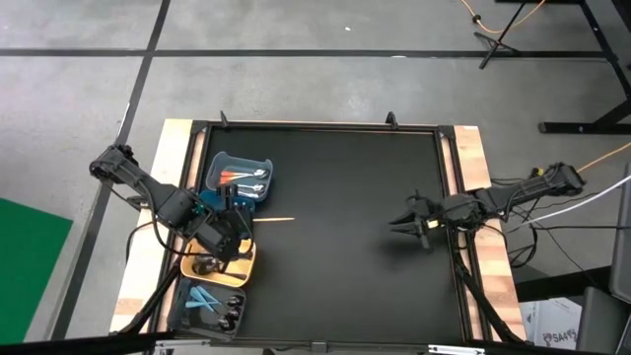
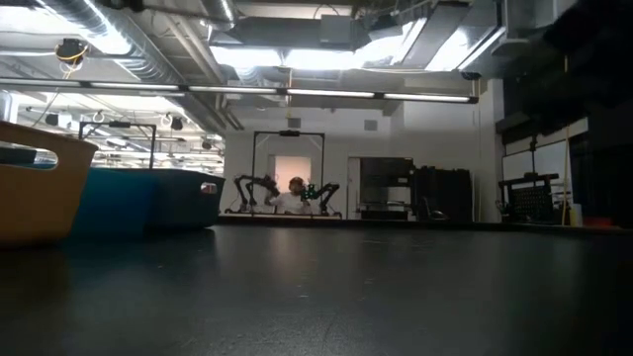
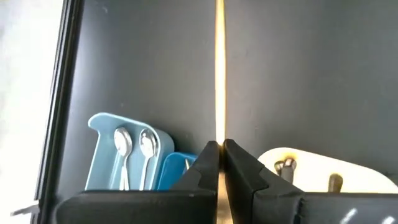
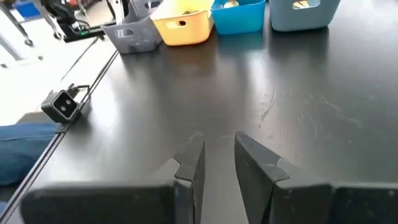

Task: Sort silverware by color (type)
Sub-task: Put the gold spoon into the blue bin, then return to Home Position

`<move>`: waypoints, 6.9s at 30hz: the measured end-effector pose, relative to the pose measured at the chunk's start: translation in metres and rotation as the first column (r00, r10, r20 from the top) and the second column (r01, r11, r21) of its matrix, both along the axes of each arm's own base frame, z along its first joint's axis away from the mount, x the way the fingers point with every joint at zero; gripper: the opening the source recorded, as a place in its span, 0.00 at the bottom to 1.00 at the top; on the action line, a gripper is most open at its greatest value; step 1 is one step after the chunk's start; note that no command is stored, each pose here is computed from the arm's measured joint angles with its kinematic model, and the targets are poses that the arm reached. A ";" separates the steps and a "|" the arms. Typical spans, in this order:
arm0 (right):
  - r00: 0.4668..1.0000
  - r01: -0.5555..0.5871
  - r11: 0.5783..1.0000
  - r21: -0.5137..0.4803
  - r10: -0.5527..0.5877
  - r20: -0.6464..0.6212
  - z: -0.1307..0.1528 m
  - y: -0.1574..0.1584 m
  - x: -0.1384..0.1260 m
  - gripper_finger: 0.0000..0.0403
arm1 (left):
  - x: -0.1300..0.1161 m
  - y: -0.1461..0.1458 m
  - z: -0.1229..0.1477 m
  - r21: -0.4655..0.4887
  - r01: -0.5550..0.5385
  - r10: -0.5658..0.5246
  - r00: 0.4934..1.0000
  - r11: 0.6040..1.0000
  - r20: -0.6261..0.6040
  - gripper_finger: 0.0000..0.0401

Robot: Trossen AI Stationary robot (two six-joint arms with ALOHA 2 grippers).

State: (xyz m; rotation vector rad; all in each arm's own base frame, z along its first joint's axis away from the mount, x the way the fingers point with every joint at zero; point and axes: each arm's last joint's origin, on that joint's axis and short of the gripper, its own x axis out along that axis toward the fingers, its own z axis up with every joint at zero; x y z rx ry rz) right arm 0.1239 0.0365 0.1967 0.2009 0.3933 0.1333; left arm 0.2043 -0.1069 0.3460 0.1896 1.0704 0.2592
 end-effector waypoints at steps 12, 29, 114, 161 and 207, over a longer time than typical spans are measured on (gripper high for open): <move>0.989 -0.003 0.999 0.046 -0.003 0.145 -0.009 -0.007 -0.021 0.19 | -0.049 0.029 -0.068 0.004 -0.181 0.181 0.980 0.983 -0.077 0.01; 0.973 0.057 0.998 -0.036 -0.047 0.227 -0.004 -0.012 -0.028 0.19 | -0.118 0.071 -0.104 -0.091 -0.222 0.221 0.975 0.971 -0.019 0.01; 0.963 0.006 0.999 -0.051 0.008 0.268 0.000 -0.010 -0.028 0.19 | -0.074 0.086 -0.157 -0.129 0.164 0.029 0.507 0.978 0.862 0.00; 0.926 -0.060 0.998 -0.028 0.066 0.371 0.008 -0.011 -0.038 0.19 | -0.110 0.095 -0.174 0.152 0.161 -0.209 0.442 0.975 0.873 0.00; 0.857 0.246 0.909 -0.336 -0.042 0.514 -0.018 -0.021 -0.026 0.19 | -0.108 0.122 -0.177 0.201 0.052 -0.199 0.503 0.978 0.841 0.00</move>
